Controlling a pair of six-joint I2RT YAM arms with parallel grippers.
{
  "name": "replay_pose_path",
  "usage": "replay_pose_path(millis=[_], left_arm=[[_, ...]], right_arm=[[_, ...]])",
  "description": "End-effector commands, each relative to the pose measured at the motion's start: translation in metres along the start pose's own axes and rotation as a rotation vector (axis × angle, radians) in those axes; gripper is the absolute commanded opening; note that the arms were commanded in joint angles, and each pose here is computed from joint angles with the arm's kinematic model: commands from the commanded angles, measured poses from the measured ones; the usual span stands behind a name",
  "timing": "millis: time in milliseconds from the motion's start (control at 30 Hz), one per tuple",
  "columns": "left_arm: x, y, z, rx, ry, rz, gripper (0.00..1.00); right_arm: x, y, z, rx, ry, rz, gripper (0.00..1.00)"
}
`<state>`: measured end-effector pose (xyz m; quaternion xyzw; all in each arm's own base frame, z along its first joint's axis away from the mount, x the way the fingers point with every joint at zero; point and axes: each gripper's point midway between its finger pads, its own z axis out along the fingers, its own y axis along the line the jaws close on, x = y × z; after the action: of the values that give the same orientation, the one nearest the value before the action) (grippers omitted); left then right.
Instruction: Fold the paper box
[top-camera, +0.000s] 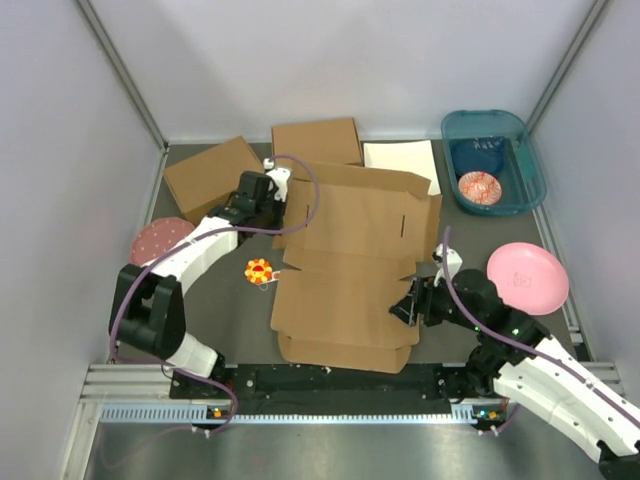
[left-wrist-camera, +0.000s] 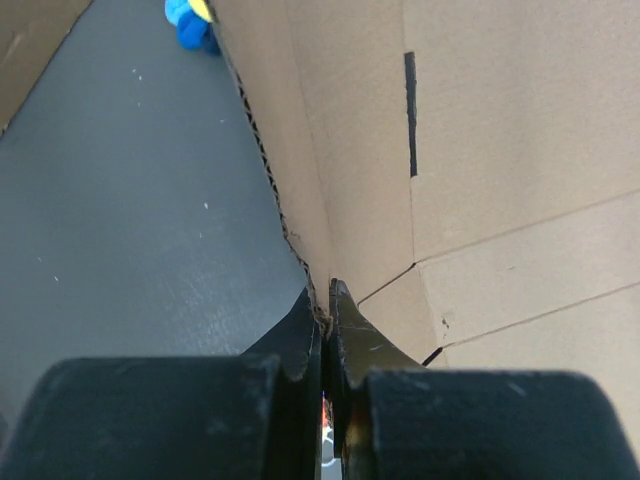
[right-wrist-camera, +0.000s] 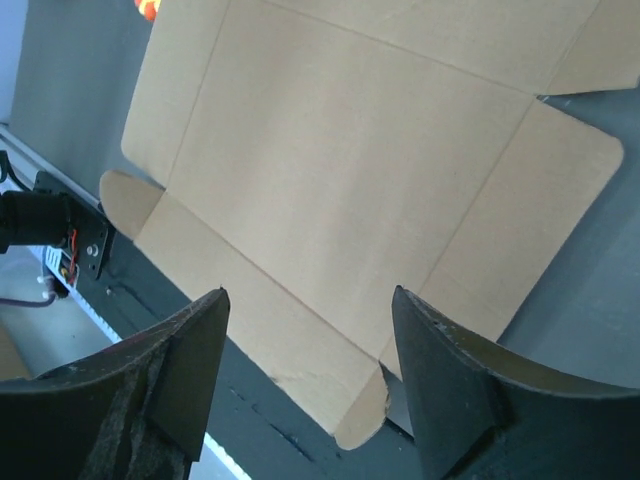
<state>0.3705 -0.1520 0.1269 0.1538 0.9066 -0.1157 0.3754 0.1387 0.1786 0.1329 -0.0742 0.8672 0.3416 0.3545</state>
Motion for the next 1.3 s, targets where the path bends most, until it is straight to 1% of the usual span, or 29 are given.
replay_pose_path(millis=[0, 67, 133, 167, 200, 233, 267, 300, 333, 400, 433, 467, 533, 567, 600, 633, 667, 700, 733, 767, 867, 900, 967, 1000, 1033, 1100, 1167, 1200, 1267], left_arm=[[-0.030, -0.004, 0.012, -0.069, -0.084, 0.198, 0.00], [-0.026, -0.010, 0.018, -0.052, -0.071, 0.183, 0.00], [-0.023, -0.015, 0.019, -0.035, -0.082, 0.166, 0.00], [-0.019, -0.017, 0.021, -0.031, -0.097, 0.157, 0.00], [-0.017, -0.020, 0.022, -0.024, -0.112, 0.158, 0.00], [-0.018, -0.022, 0.018, -0.020, -0.137, 0.161, 0.00], [-0.016, -0.022, 0.021, -0.027, -0.175, 0.163, 0.00], [-0.016, -0.024, 0.018, -0.024, -0.197, 0.166, 0.00], [-0.020, -0.025, 0.017, -0.024, -0.237, 0.150, 0.00], [-0.017, -0.022, 0.017, -0.039, -0.277, 0.128, 0.00], [-0.017, -0.021, 0.017, -0.048, -0.296, 0.121, 0.00], [-0.013, -0.021, 0.017, -0.047, -0.291, 0.089, 0.00], [-0.021, -0.022, 0.012, -0.050, -0.342, 0.073, 0.00], [-0.015, -0.022, 0.014, -0.050, -0.344, 0.070, 0.00], [-0.020, -0.024, 0.010, -0.042, -0.376, 0.067, 0.00], [-0.019, -0.025, 0.010, -0.038, -0.380, 0.058, 0.00], [-0.014, -0.027, 0.011, -0.030, -0.375, 0.059, 0.00], [-0.013, -0.029, 0.011, -0.022, -0.381, 0.061, 0.00], [-0.013, -0.031, 0.011, -0.014, -0.382, 0.066, 0.00], [-0.010, -0.035, 0.012, -0.006, -0.376, 0.075, 0.00], [-0.008, -0.039, 0.012, -0.011, -0.374, 0.094, 0.00], [-0.008, -0.038, 0.011, -0.020, -0.376, 0.093, 0.00], [-0.008, -0.038, 0.009, -0.033, -0.384, 0.086, 0.00], [-0.009, -0.040, 0.007, -0.032, -0.391, 0.084, 0.00], [-0.010, -0.040, 0.005, -0.032, -0.392, 0.084, 0.00], [-0.010, -0.042, 0.001, -0.043, -0.393, 0.092, 0.00], [-0.011, -0.041, -0.002, -0.054, -0.396, 0.100, 0.00], [-0.010, -0.041, -0.002, -0.057, -0.395, 0.100, 0.00], [-0.010, -0.040, -0.004, -0.063, -0.396, 0.099, 0.00]], right_arm=[[-0.012, 0.025, 0.013, -0.109, -0.040, 0.034, 0.65], [-0.016, 0.028, 0.015, -0.105, -0.042, 0.023, 0.66], [-0.026, 0.029, 0.015, -0.088, -0.061, 0.000, 0.70], [-0.040, 0.036, 0.010, -0.096, -0.097, -0.031, 0.74], [-0.046, 0.037, 0.011, -0.084, -0.101, -0.047, 0.77], [-0.052, 0.037, 0.011, -0.066, -0.109, -0.065, 0.79], [-0.068, 0.046, 0.006, -0.074, -0.139, -0.105, 0.82], [-0.072, 0.043, 0.011, -0.041, -0.124, -0.120, 0.83], [-0.085, 0.050, 0.007, -0.038, -0.140, -0.141, 0.84], [-0.101, 0.050, 0.007, 0.008, -0.156, -0.187, 0.86], [-0.115, 0.058, 0.007, 0.009, -0.162, -0.216, 0.87], [-0.125, 0.056, 0.006, 0.043, -0.177, -0.229, 0.88], [-0.158, 0.053, 0.004, 0.143, -0.253, -0.235, 0.90], [-0.170, 0.052, 0.003, 0.178, -0.285, -0.247, 0.94], [-0.183, 0.049, 0.003, 0.217, -0.317, -0.267, 0.95], [-0.203, 0.058, -0.004, 0.222, -0.353, -0.326, 0.95], [-0.207, 0.057, 0.008, 0.244, -0.326, -0.369, 0.95], [-0.214, 0.058, 0.011, 0.262, -0.321, -0.406, 0.95], [-0.232, 0.068, 0.006, 0.263, -0.343, -0.464, 0.95], [-0.232, 0.065, 0.021, 0.282, -0.300, -0.501, 0.96], [-0.251, 0.071, 0.030, 0.304, -0.299, -0.582, 0.97], [-0.249, 0.066, 0.046, 0.327, -0.267, -0.596, 0.97], [-0.259, 0.070, 0.054, 0.330, -0.259, -0.658, 0.98], [-0.256, 0.066, 0.070, 0.335, -0.223, -0.678, 0.98], [-0.263, 0.069, 0.074, 0.335, -0.232, -0.704, 0.98], [-0.263, 0.062, 0.094, 0.349, -0.199, -0.709, 0.98], [-0.271, 0.057, 0.105, 0.347, -0.202, -0.674, 0.97], [-0.269, 0.057, 0.118, 0.331, -0.182, -0.671, 0.96], [-0.270, 0.056, 0.126, 0.332, -0.174, -0.681, 0.94]])
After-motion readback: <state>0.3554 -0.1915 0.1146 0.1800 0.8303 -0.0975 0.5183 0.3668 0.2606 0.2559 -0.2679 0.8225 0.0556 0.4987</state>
